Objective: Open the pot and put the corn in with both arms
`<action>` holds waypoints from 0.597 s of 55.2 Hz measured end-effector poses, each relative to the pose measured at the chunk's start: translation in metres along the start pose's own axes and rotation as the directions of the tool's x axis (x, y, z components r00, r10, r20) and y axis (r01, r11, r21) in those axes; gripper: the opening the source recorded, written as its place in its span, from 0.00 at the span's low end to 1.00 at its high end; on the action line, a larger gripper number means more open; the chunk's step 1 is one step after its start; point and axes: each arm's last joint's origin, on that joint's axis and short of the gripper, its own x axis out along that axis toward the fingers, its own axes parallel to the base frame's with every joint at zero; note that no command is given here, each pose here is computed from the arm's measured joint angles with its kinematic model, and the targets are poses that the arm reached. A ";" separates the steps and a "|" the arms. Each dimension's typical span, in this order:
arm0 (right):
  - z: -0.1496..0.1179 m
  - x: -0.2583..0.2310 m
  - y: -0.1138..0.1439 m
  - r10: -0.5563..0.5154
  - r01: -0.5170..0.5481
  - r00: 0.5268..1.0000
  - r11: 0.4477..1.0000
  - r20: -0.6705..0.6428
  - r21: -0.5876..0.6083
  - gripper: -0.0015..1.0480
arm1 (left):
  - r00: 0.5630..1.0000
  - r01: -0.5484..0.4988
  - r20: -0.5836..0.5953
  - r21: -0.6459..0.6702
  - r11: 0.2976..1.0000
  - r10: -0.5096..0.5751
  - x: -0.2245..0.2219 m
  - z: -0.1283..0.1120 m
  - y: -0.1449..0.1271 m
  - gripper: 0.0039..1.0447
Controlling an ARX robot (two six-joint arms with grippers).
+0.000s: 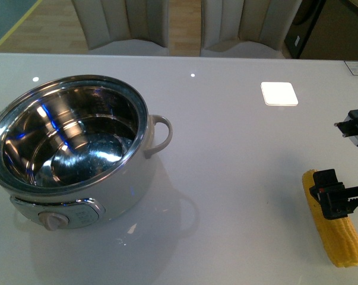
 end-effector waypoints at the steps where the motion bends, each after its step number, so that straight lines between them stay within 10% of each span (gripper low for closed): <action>1: 0.000 0.001 0.000 0.000 0.000 1.000 1.000 -0.003 0.000 0.91 | 1.000 0.000 0.000 0.000 1.000 0.000 0.000 0.000 0.000 0.93; 21: -0.017 0.022 0.003 0.005 -0.004 0.996 1.000 -0.091 0.003 0.91 | 1.000 0.000 0.000 0.000 1.000 0.000 0.000 0.000 0.000 0.93; 33: -0.020 0.022 0.005 0.016 -0.017 0.994 1.000 -0.112 -0.008 0.55 | 1.000 0.000 0.000 0.000 1.000 0.000 0.000 0.000 0.000 0.93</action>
